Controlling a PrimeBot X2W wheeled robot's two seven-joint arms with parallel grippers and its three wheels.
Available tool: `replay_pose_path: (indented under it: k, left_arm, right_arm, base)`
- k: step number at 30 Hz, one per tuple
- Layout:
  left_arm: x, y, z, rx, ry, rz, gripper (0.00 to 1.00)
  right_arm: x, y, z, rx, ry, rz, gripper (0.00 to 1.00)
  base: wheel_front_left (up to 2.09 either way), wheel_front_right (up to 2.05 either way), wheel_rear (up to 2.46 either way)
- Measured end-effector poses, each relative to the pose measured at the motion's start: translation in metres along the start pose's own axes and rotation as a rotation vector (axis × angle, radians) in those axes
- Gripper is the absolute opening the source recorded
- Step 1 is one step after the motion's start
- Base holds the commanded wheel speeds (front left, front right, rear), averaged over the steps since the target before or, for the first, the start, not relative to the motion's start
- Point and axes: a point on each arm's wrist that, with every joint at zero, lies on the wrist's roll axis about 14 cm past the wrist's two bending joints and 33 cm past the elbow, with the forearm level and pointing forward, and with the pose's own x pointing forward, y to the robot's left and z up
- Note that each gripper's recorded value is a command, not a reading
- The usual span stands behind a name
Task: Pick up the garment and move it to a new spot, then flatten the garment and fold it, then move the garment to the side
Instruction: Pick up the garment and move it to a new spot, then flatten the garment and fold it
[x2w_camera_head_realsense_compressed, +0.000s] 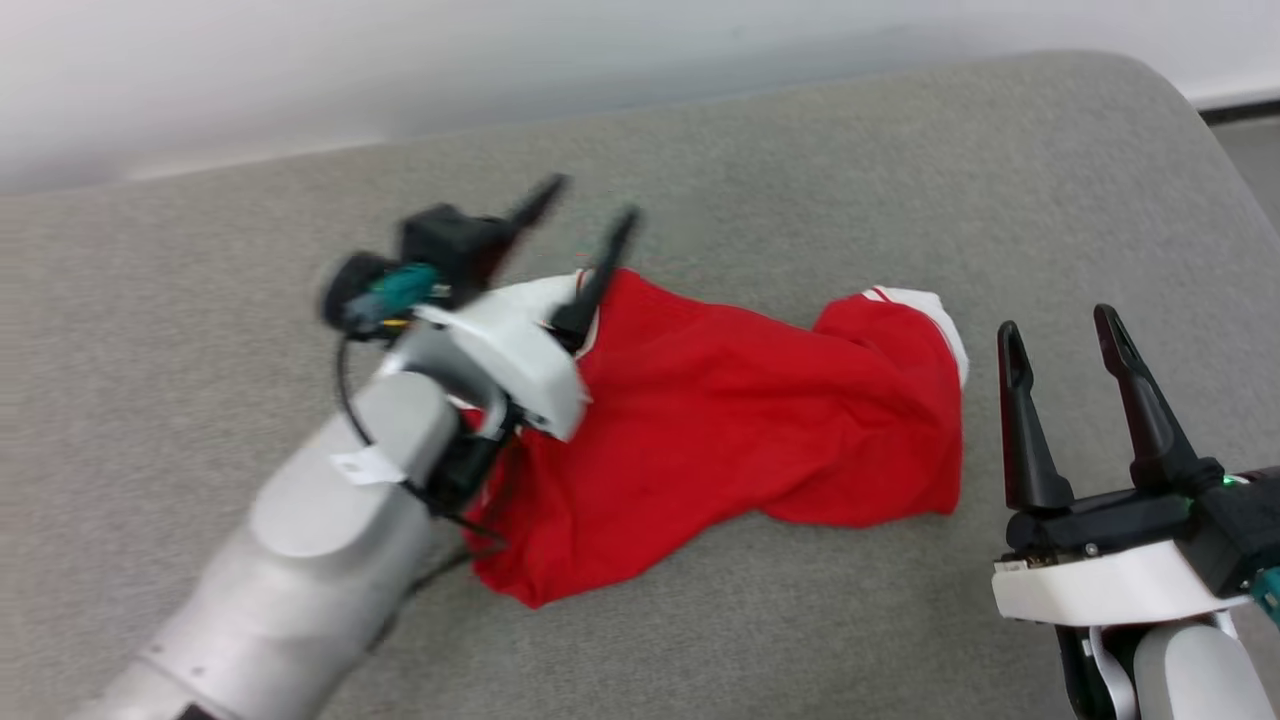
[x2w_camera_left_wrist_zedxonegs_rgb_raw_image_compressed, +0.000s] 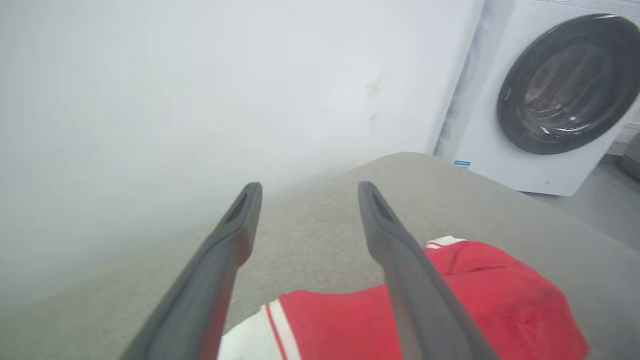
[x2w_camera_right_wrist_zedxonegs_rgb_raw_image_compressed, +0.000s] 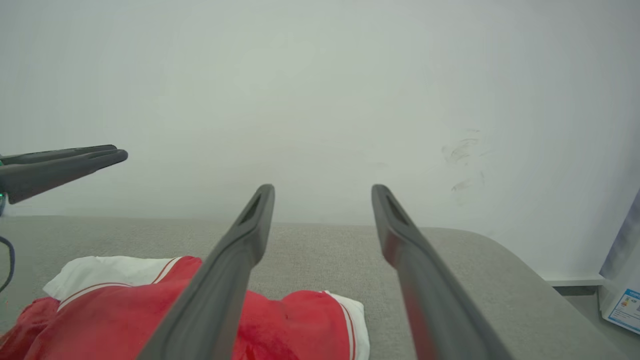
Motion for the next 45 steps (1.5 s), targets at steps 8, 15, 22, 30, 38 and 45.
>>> replay_pose_path:
  k: [8, 15, 22, 30, 38, 45]
  left_arm:
    - [-0.105, 0.085, 0.090, 0.213, -0.246, 0.353, 1.00]
    - [-0.170, 0.078, 0.087, 0.332, -0.255, 0.459, 1.00]
    - [-0.205, 0.057, 0.067, 0.255, -0.259, 0.543, 1.00]
    - [-0.209, 0.047, 0.039, 0.176, -0.205, 0.527, 1.00]
    - [-0.191, 0.047, 0.020, 0.148, -0.138, 0.462, 1.00]
    - [-0.153, 0.033, -0.037, 0.054, 0.227, 0.320, 1.00]
  right_arm:
    - [0.002, 0.019, 0.019, 0.005, -0.058, 0.054, 1.00]
    - [-0.001, 0.025, 0.025, -0.002, -0.072, 0.074, 1.00]
    - [-0.003, 0.025, 0.032, -0.006, -0.090, 0.073, 1.00]
    - [-0.004, 0.026, 0.030, -0.005, -0.084, 0.075, 1.00]
    - [0.000, 0.029, 0.015, -0.004, -0.048, 0.085, 1.00]
    - [0.006, 0.030, -0.002, -0.007, -0.007, 0.089, 1.00]
  base:
    - [0.00, 0.00, 0.00]
    - [0.00, 0.00, 0.00]
    - [0.00, 0.00, 0.00]
    - [0.00, 0.00, 0.00]
    - [0.00, 0.00, 0.00]
    - [0.00, 0.00, 0.00]
